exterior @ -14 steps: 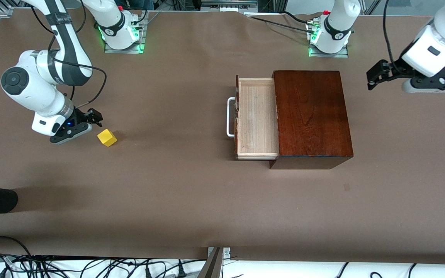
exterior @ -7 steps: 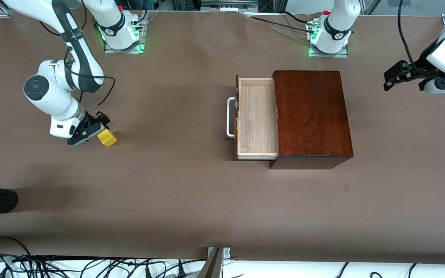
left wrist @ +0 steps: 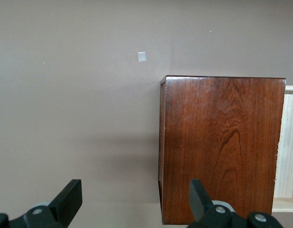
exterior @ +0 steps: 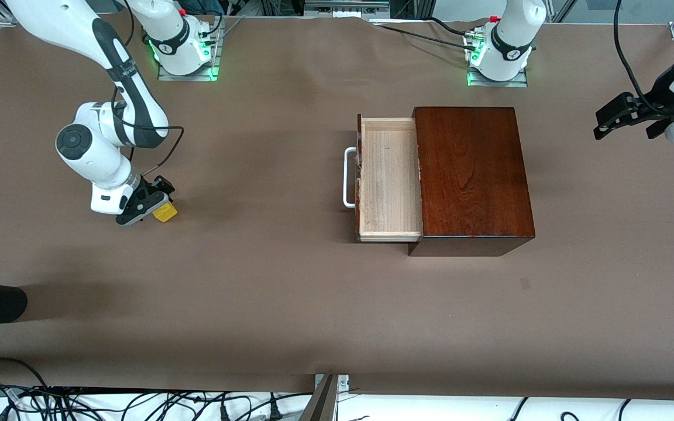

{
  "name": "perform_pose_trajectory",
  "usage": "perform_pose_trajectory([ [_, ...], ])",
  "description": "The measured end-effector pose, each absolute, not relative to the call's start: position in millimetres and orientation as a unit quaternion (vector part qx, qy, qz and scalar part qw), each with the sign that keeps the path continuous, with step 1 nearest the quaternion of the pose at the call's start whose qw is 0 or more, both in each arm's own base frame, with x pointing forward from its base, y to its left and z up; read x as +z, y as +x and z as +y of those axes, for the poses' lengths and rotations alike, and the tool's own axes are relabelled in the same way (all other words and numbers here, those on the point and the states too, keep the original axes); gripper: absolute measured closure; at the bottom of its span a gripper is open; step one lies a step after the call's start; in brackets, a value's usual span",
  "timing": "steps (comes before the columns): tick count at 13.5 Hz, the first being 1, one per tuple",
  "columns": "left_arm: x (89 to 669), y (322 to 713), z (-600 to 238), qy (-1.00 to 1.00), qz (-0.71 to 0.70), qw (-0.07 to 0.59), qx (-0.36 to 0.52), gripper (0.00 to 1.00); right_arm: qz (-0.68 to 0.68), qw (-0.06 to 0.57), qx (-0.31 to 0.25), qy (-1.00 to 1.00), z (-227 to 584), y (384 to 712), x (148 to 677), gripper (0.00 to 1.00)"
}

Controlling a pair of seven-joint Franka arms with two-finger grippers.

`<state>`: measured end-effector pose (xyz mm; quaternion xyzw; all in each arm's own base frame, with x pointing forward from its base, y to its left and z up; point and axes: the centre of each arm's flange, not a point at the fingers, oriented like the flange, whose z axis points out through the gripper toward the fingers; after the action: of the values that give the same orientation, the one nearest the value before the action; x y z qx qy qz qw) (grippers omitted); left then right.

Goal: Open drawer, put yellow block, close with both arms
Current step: 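Lower the right gripper and grasp the yellow cube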

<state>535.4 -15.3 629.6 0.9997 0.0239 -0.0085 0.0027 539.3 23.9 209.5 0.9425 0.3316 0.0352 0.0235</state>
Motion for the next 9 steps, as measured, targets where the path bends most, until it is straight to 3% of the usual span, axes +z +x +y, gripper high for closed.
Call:
perform_pose_trajectory([
  [5, 628, 540, -5, 0.999, 0.032, 0.003, -0.001, 0.00, 0.333, 0.026, 0.036, 0.942, 24, 538, 188, 0.00],
  [6, 626, 542, -5, 1.000, 0.031, 0.003, 0.000, 0.00, 0.334, 0.025, 0.035, 0.942, 24, 537, 187, 0.07],
  [7, 625, 544, -5, 1.000, 0.031, 0.003, 0.001, 0.00, 0.334, 0.025, 0.035, 0.942, 24, 537, 186, 0.07],
  [9, 623, 547, -7, 1.000, 0.030, 0.003, 0.007, 0.00, 0.334, 0.025, 0.035, 0.942, 24, 537, 186, 0.30],
])
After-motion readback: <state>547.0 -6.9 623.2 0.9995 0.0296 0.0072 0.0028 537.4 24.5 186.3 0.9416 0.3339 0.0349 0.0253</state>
